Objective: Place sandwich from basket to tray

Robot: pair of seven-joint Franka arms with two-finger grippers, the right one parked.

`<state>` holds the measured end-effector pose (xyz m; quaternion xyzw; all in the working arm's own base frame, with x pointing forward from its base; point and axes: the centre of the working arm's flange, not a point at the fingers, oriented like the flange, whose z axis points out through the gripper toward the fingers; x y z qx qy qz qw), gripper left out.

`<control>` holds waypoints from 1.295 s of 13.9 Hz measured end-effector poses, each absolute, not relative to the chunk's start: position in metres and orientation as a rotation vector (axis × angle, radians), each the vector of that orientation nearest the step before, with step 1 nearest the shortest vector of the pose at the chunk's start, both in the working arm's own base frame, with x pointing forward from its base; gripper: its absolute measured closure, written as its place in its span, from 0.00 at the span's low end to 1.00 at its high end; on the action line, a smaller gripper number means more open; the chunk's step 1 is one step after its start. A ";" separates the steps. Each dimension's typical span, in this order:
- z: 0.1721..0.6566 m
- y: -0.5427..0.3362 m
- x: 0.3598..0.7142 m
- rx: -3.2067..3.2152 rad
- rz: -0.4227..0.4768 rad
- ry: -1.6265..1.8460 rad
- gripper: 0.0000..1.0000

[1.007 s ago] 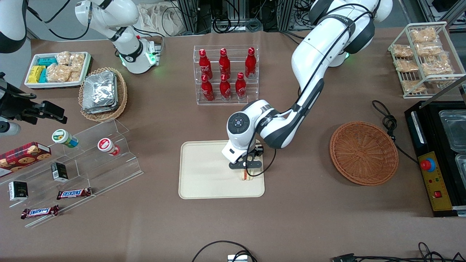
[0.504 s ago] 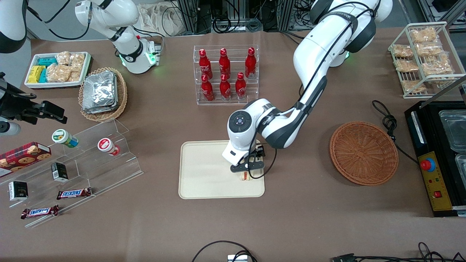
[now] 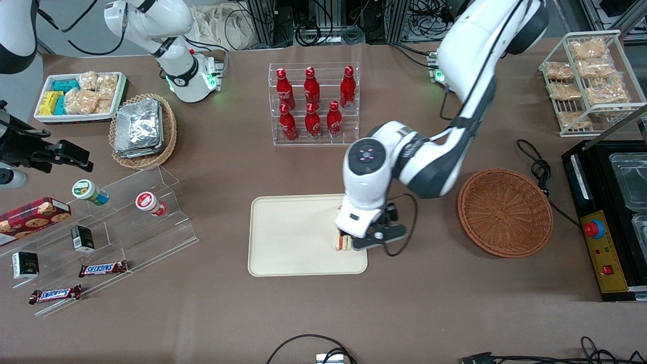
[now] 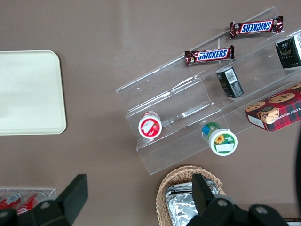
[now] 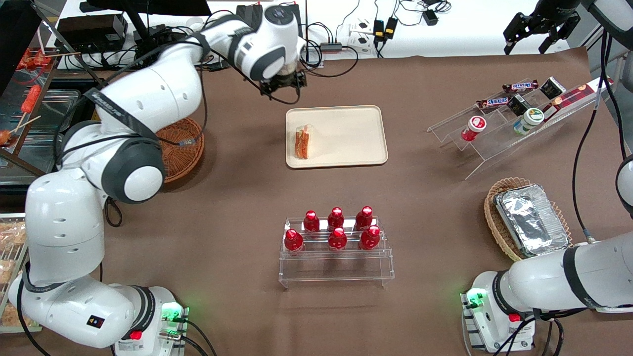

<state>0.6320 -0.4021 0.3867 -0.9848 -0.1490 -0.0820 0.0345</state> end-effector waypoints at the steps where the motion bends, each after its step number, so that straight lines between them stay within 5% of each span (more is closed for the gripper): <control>1: 0.404 -0.380 0.640 -3.008 -0.257 -0.509 0.00; 6: 0.476 -0.271 0.667 -2.970 -0.237 -0.717 0.00; 18: 0.547 -0.119 0.654 -3.114 0.038 -0.470 0.00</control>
